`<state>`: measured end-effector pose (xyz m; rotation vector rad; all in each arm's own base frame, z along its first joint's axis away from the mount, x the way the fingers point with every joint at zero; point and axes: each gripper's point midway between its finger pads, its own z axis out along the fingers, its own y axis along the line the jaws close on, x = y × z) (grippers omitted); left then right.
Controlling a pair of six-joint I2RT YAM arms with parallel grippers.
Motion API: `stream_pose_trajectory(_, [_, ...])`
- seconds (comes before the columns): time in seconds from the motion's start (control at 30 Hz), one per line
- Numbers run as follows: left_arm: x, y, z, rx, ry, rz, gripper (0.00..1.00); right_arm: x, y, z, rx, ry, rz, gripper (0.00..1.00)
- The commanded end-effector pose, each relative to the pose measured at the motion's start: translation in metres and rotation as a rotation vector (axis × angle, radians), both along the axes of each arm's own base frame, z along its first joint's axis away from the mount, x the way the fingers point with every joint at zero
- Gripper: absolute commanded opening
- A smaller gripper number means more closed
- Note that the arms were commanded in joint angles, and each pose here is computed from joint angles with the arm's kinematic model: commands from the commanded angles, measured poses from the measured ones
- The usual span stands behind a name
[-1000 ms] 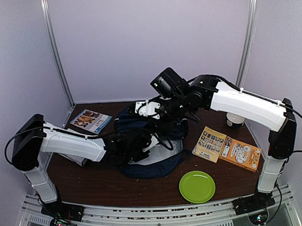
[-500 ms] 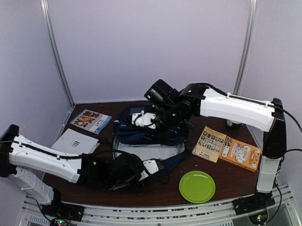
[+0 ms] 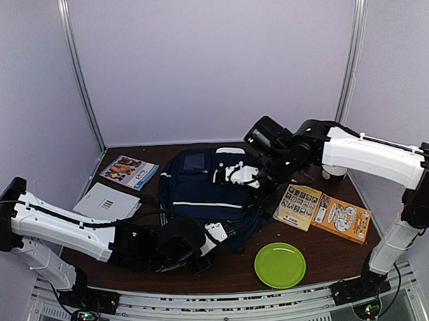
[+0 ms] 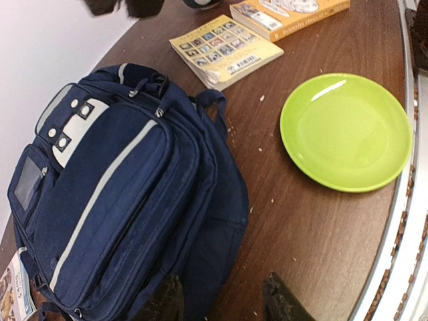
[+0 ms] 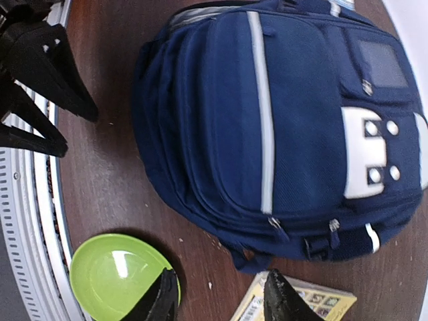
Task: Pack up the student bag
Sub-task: Place the student bag in the largest pocket of the bag, then move the book to the center of the board.
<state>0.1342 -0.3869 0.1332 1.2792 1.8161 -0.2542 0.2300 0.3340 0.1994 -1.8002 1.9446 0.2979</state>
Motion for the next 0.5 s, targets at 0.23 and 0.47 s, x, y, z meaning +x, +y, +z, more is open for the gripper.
stream_pose_trajectory(0.23, [0.055,-0.049,0.072,-0.308,0.020,0.132,0.70,0.058,-0.235,-0.041,-0.110,0.079,-0.630,0.54])
stream_pose_trajectory(0.47, [0.076,-0.092,0.089,-0.386,0.109,0.064,0.68,0.050,-0.346,-0.070,-0.218,0.123,-0.881,0.56])
